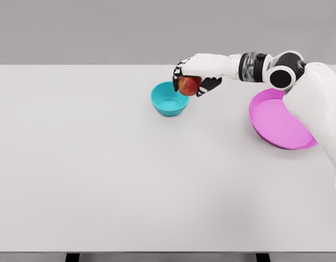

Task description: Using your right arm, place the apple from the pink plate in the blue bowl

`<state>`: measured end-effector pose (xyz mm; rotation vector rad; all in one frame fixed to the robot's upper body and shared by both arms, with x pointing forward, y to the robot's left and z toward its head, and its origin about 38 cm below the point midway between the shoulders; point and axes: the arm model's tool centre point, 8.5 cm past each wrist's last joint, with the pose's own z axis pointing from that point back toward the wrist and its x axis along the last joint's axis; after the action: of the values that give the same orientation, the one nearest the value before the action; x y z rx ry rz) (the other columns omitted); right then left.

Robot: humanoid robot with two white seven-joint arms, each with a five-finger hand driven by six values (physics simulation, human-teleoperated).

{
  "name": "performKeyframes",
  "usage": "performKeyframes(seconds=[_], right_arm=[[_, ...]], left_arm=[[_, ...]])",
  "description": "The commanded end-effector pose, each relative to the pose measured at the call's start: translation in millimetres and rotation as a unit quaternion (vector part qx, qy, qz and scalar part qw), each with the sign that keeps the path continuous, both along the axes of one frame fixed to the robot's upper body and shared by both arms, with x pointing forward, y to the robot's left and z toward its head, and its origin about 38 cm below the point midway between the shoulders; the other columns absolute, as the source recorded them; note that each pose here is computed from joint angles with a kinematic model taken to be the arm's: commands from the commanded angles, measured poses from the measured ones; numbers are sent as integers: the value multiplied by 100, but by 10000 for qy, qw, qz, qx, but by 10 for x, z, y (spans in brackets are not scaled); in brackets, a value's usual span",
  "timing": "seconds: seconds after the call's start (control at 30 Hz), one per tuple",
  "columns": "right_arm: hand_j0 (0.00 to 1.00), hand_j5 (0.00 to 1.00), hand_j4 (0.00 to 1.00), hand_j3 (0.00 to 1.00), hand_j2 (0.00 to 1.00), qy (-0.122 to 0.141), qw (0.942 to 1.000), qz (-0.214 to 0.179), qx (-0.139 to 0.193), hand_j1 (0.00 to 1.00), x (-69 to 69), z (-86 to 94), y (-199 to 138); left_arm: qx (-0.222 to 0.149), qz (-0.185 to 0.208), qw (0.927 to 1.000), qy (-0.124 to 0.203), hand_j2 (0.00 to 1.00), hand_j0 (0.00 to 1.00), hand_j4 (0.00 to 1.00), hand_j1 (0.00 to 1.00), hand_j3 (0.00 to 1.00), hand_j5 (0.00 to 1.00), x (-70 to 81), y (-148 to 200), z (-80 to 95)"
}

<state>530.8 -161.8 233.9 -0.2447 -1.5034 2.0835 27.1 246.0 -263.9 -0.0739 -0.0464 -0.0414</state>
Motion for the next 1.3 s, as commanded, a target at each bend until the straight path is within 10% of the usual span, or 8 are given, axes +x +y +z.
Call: performKeyframes(seconds=[0.0,1.0,1.07,1.13,1.27], right_arm=[[49,49,49,49,49,142,9999,28,-9,49,3,-103,96],[51,51,51,51,51,294,9988,122,-365,51,145,-155,495],[63,63,63,63,63,294,9989,142,-342,63,140,-153,521],[100,100,100,100,100,285,9989,161,-335,100,135,-147,537],[100,100,100,100,100,277,9989,180,-344,100,132,-142,552]], left_arm=[[-1,1,10000,1,100,100,100,100,100,100,0,0,0],[-1,1,10000,1,100,100,100,100,100,100,0,0,0],[-1,1,10000,1,100,100,100,100,100,100,0,0,0],[-1,1,10000,1,100,100,100,100,100,100,0,0,0],[-1,1,10000,1,100,100,100,100,100,100,0,0,0]])
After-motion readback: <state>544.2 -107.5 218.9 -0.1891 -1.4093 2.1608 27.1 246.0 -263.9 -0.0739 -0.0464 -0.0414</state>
